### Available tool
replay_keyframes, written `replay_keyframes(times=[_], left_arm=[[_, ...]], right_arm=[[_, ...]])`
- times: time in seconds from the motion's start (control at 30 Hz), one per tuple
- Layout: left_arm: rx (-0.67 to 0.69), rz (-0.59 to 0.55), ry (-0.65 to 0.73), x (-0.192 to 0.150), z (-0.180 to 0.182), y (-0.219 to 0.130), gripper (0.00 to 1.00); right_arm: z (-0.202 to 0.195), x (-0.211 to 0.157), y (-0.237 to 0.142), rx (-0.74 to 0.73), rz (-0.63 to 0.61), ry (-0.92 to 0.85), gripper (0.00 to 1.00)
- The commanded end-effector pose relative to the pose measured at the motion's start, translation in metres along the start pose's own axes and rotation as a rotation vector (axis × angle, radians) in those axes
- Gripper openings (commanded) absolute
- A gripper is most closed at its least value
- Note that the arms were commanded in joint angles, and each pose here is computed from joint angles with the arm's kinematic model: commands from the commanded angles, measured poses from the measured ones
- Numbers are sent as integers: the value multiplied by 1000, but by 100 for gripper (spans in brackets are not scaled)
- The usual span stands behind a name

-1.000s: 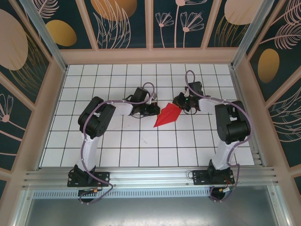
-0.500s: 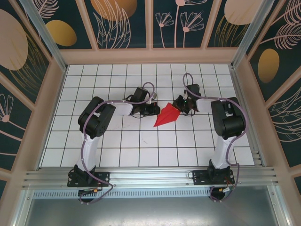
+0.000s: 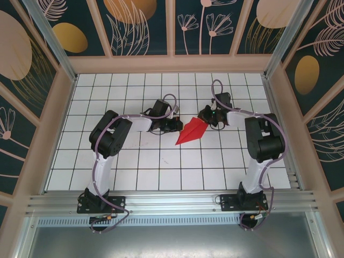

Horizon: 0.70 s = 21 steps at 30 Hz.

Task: Fold a paper plane with a square sheet of paper (pick it up from the middle)
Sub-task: Fourth fold the wing at the center of the table.

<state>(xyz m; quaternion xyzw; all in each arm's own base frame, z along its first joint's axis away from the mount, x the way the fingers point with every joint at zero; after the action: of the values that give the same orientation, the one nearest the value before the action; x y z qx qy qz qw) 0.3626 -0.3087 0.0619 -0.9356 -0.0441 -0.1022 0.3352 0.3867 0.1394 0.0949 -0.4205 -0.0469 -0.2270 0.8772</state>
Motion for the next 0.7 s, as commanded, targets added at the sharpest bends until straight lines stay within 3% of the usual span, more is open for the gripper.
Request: replay_keyframes(times=[0.0,0.2,0.33,0.4,0.47,0.67], left_arm=[[84,72,-56,-20,24,12,0],[67,81,-48,-20,21,12,0],[47,66,-38,-16,11,7,0],[36,42,-22,-10,3,2,8],[24,7,-1,-4,-10,-8,22],[20,-93,37,1,-33,-38,34]], right_arm=[[-27,-10,12,-81,28,51,12],[-32,-13,16,-80,45,50,12],[-8,0,0,-10,6,-14,15],[9,7,-14,44,-11,-58,17],[23,11,-29,72,-30,-97,20],[15,-4,-58,-5,-92,-90,33]])
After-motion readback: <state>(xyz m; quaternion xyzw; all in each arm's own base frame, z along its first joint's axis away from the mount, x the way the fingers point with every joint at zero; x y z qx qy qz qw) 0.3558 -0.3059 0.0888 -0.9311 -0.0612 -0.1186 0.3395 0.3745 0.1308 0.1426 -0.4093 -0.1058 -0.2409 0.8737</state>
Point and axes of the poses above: each hand's point on the last joint's axis, 136 mm out from that joint toward the fingers, its own y axis out along the fingers, its own z axis along the line the jaws close on, x = y × z, the point moved 7 cm from there along -y, back along the fingers, and after that the axes turned 5 degrees about -y, right-handed, at the moved point
